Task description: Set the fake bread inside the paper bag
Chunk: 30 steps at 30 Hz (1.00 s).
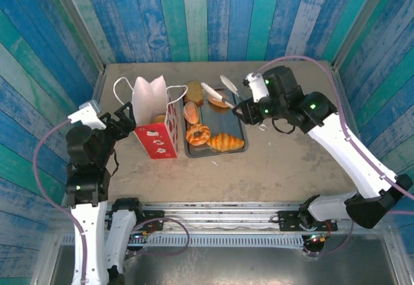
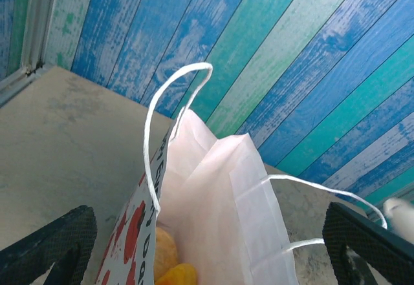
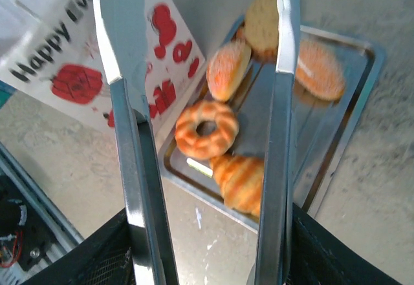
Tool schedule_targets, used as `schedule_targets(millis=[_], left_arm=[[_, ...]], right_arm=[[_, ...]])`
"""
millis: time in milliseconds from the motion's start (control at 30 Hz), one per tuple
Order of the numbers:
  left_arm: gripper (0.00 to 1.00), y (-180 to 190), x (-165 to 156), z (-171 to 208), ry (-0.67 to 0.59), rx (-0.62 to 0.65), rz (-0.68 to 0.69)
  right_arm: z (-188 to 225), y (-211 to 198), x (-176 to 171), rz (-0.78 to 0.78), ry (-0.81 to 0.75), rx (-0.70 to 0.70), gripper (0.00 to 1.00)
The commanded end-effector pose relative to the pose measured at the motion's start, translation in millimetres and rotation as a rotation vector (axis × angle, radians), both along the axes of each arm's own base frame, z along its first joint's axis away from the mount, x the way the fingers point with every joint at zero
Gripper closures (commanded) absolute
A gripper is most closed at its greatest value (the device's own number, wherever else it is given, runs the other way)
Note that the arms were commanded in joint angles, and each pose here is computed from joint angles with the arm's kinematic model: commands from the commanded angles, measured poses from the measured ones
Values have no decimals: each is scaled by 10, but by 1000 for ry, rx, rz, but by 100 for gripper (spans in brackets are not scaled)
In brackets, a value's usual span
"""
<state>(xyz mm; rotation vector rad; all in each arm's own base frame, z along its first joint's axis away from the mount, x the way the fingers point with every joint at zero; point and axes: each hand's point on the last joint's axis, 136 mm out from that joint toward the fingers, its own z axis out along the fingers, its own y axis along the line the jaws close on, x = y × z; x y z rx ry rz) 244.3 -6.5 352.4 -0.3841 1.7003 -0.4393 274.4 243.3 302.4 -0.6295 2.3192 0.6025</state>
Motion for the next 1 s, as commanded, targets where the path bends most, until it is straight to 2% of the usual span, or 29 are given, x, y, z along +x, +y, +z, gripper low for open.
schedule_targets(millis=[0,400,633,967], left_arm=[[6,42,-60,76,-58,39,22],[6,32,-269,214,-187,106,26],[6,45,-323,352,-234,139,37],[6,77,-283,295,-239,188,52]], right_arm=[[-114,102,-1,7,45,53,44],[-984,377,116,39,283,-30,44],[-1260,504,270,39,333,-75,42],[-1516,749,491,64,370,-103,40]])
